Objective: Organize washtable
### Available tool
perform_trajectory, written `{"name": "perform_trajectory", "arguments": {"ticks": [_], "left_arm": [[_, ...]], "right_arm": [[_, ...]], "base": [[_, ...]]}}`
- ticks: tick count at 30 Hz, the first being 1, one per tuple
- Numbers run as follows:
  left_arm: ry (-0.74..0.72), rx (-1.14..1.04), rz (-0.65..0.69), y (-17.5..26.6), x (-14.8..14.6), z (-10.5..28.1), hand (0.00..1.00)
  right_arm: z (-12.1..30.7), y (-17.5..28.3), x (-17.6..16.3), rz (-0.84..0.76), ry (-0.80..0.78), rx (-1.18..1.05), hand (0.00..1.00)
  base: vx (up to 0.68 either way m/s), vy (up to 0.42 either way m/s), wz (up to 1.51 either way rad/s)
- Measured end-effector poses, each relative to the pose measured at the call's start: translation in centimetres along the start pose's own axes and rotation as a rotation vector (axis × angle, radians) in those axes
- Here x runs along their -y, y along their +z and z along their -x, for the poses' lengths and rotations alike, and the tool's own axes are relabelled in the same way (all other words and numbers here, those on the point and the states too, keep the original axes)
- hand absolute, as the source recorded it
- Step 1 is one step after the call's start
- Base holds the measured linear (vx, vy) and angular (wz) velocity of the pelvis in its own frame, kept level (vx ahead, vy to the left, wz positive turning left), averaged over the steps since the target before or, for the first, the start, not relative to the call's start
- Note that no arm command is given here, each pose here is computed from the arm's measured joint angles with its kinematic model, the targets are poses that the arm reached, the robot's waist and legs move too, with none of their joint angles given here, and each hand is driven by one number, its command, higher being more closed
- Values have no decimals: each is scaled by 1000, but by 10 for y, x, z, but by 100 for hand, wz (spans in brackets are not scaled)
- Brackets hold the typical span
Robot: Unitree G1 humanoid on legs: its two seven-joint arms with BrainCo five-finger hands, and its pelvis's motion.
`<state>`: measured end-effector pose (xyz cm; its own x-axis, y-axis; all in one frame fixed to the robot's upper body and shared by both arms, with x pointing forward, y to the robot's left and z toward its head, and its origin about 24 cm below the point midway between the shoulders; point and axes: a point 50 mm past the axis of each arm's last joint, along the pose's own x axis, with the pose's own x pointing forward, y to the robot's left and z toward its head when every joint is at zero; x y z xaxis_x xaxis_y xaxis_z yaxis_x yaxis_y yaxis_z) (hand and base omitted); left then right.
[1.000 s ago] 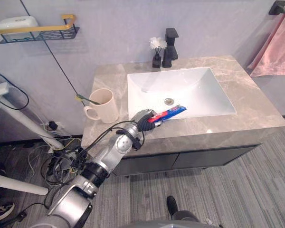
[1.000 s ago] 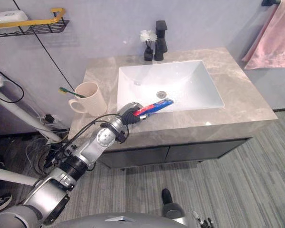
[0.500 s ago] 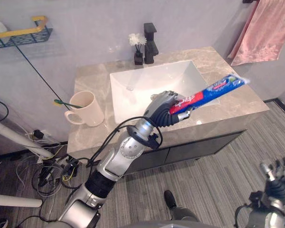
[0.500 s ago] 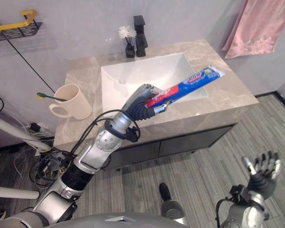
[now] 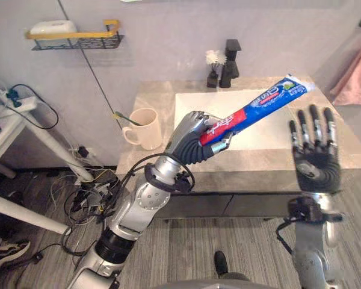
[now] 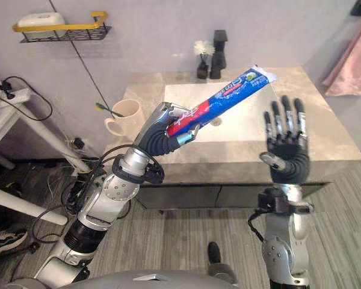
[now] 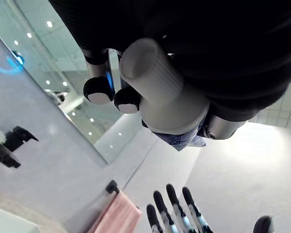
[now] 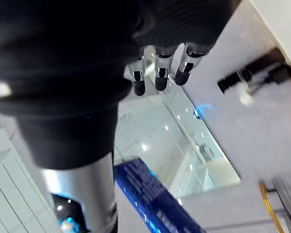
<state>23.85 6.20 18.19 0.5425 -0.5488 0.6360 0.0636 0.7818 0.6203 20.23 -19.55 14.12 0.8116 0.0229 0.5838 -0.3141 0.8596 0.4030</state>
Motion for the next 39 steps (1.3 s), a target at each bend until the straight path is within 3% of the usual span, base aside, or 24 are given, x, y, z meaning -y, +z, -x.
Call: {"name": "perform_trajectory", "arguments": {"ticks": [12, 37, 38, 39], "left_arm": [[-82, -27, 21, -4, 16, 4, 100], [-177, -42, 94, -3, 48, 9, 100], [-177, -41, 95, -3, 48, 9, 100], [-177, -40, 96, -3, 48, 9, 100]], "right_arm": [[-12, -27, -7, -299, 20, -83, 0], [-19, -64, -24, -462, -19, -179, 0], [-19, -64, -24, -462, -19, -176, 100], [-19, -64, -25, -462, -19, -173, 100]], "base": [[-21, 8, 5], [2, 0, 0], [0, 0, 0], [0, 0, 0]]}}
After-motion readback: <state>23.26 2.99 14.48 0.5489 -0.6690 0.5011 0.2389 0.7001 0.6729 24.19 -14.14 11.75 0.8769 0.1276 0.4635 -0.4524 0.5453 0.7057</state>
